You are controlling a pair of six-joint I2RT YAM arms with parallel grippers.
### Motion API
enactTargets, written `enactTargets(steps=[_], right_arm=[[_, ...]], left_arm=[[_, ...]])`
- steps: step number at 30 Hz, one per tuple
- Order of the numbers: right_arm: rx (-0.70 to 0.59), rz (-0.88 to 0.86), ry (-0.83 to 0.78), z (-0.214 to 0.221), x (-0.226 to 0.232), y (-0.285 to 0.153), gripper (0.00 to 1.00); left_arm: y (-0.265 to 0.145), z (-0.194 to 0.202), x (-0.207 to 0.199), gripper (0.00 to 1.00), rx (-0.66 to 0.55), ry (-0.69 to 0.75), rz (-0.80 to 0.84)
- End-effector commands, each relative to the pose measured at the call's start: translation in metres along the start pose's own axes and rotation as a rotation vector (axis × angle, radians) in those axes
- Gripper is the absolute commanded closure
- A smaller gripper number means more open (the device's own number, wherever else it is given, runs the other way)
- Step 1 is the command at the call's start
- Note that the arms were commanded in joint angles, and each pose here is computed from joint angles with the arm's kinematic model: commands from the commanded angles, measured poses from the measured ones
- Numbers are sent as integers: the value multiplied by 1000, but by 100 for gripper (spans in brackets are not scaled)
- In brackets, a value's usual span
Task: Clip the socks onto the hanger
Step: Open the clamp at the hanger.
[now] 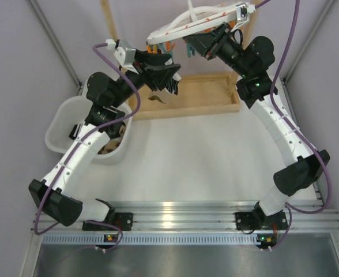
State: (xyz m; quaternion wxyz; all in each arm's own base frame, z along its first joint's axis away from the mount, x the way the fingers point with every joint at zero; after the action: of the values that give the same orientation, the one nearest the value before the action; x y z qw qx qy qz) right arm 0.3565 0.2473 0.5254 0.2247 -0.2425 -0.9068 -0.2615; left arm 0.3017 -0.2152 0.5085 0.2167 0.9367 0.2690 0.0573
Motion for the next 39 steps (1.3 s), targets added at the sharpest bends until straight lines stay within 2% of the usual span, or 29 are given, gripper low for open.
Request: enactTargets(steps=[1, 5, 8, 19, 24, 32, 37, 39], right_arm=[[-74, 35, 38, -15, -3, 2, 100], [-73, 25, 43, -14, 1, -1, 100], [-73, 22, 50, -12, 0, -4, 100], [-75, 19, 54, -10, -2, -3, 100], [-71, 17, 50, -9, -3, -1, 100], [-65, -1, 54, -7, -1, 1, 100], [-59, -11, 58, -7, 1, -1, 100], [-55, -13, 61, -5, 2, -1, 100]], left_arm=[[6, -13, -28, 43, -51, 3, 71], [23, -2, -27, 51, -65, -34, 14], [34, 6, -22, 53, -68, -55, -23], [54, 14, 1, 49, -81, -60, -147], [59, 10, -1, 49, -120, -79, -115], [70, 21, 4, 51, -109, -105, -113], [74, 26, 6, 56, -108, -117, -109], [74, 24, 8, 62, -121, -111, -116]])
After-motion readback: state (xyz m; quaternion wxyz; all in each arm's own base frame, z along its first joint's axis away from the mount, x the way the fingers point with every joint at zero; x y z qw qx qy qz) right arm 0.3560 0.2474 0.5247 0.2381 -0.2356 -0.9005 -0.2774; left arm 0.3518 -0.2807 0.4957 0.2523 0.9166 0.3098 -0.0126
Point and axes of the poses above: each gripper's point midway between its finger pads, its own y axis out along the fingers, its own x axis along the line the jaws close on, z = x × y, the point moved 6 cm from there along -y, back along the fingers, and after that the axes turned 1 degree about y, right-handed, at the moved point
